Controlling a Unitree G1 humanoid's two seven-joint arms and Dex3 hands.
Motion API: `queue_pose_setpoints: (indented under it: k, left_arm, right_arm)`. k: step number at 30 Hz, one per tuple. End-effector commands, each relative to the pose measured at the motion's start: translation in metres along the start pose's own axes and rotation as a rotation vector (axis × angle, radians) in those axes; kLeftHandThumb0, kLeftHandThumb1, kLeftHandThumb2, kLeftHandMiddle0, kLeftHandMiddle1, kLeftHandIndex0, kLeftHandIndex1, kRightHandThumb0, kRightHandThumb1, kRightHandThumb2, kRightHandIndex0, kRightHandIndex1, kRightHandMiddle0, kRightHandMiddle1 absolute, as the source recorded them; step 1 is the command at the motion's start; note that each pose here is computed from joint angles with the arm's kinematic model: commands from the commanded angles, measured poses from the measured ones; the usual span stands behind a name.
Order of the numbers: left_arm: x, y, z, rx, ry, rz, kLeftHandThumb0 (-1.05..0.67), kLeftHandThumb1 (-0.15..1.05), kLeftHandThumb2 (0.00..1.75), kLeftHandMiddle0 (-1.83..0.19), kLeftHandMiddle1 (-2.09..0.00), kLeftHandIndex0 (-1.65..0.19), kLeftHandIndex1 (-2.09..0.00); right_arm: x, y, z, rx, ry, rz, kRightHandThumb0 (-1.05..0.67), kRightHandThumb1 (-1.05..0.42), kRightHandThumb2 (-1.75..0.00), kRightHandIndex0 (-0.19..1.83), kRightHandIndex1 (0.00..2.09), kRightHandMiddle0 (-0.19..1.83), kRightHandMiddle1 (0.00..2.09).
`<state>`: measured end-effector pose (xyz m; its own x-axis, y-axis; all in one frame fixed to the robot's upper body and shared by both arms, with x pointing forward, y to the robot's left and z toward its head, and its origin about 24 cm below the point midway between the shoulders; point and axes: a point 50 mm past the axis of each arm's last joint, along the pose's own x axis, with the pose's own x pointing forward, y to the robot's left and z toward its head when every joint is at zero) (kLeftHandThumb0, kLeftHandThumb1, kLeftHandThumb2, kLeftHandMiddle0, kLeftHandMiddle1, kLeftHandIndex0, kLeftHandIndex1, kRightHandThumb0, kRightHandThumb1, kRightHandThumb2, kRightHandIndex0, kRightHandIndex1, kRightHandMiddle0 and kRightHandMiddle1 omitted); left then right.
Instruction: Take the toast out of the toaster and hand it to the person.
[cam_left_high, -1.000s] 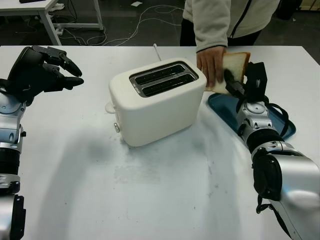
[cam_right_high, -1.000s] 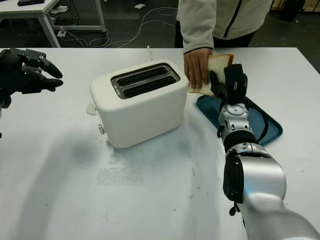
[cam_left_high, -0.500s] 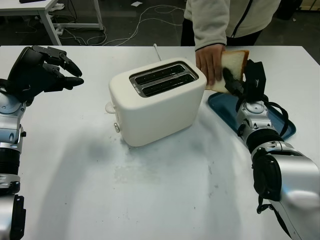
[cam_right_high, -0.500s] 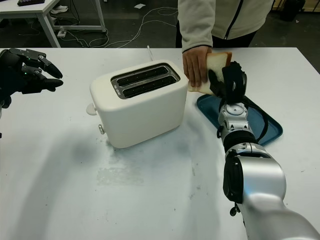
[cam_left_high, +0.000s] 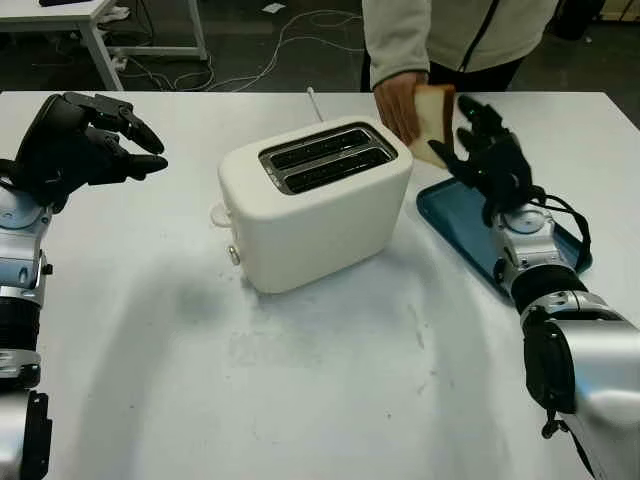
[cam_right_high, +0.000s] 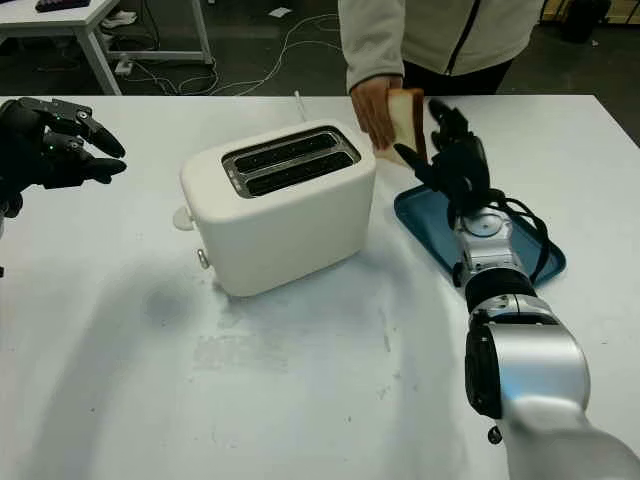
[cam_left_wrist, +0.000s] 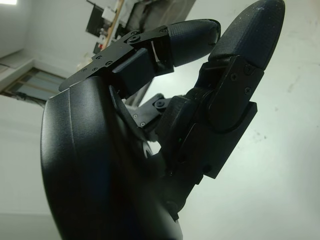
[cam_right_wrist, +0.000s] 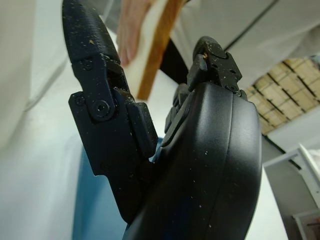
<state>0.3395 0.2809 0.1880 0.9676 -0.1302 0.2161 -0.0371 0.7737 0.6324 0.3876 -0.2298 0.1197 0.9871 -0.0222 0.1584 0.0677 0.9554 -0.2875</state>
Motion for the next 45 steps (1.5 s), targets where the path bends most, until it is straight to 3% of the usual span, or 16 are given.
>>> queue_pose_setpoints:
  k: [1,7,13,17,21,26,30,37,45]
  left_arm:
    - [-0.002,0.0,-0.002,-0.024,0.004,0.01,-1.05,0.7,0.0,-1.29,-0.76,-1.15,-0.8]
    - [-0.009,-0.003,-0.005,-0.057,-0.005,0.03,-1.05,0.7,0.01,-1.29,-0.75,-1.15,-0.79]
    - [-0.029,-0.014,-0.01,-0.168,0.012,0.096,-1.05,0.67,0.0,-1.28,-0.76,-1.15,-0.8]
    - [-0.046,-0.031,-0.012,-0.199,0.021,0.138,-1.05,0.71,0.01,-1.15,-0.96,-0.98,-1.06]
    - [-0.06,-0.054,-0.015,-0.249,0.071,0.181,-1.05,0.71,0.01,-0.87,-1.32,-0.69,-1.43]
    - [-0.069,-0.074,-0.013,-0.214,0.091,0.208,-1.05,0.75,0.02,-0.67,-1.56,-0.42,-1.72]
    - [-0.073,-0.088,-0.011,-0.216,0.117,0.185,-1.05,0.73,0.01,-0.63,-1.56,-0.38,-1.72]
    - [-0.076,-0.107,-0.012,-0.249,0.182,0.128,-1.05,0.67,0.01,-0.71,-1.42,-0.47,-1.58]
    - [-0.077,-0.113,-0.014,-0.211,0.212,0.133,-1.05,0.69,0.01,-0.8,-1.38,-0.59,-1.52]
  right_arm:
    - [-0.005,-0.009,-0.002,0.014,-0.034,-0.029,-1.04,-0.91,-0.01,0.0,0.0,0.0,0.0]
    - [-0.023,-0.013,-0.009,0.166,-0.124,-0.128,-0.91,-0.88,0.0,0.02,0.01,0.03,0.01]
    - [-0.069,0.008,-0.015,0.25,-0.156,-0.074,-0.6,-0.81,0.0,0.41,0.12,0.38,0.08]
    - [-0.099,0.026,-0.02,0.312,-0.117,0.013,-0.52,-0.78,0.0,0.55,0.15,0.55,0.11]
    - [-0.124,0.044,-0.025,0.368,-0.067,0.116,-0.49,-0.82,-0.01,0.54,0.13,0.55,0.07]
    - [-0.142,0.06,-0.027,0.409,0.001,0.157,-0.5,-0.82,0.0,0.55,0.12,0.56,0.05]
    - [-0.151,0.065,-0.027,0.429,0.035,0.131,-0.5,-0.83,-0.01,0.58,0.12,0.57,0.05]
    - [-0.16,0.073,-0.031,0.494,0.088,0.061,-0.45,-0.83,0.0,0.58,0.12,0.57,0.03]
    - [-0.155,0.073,-0.029,0.45,0.073,0.017,-0.49,-0.79,0.0,0.57,0.12,0.57,0.02]
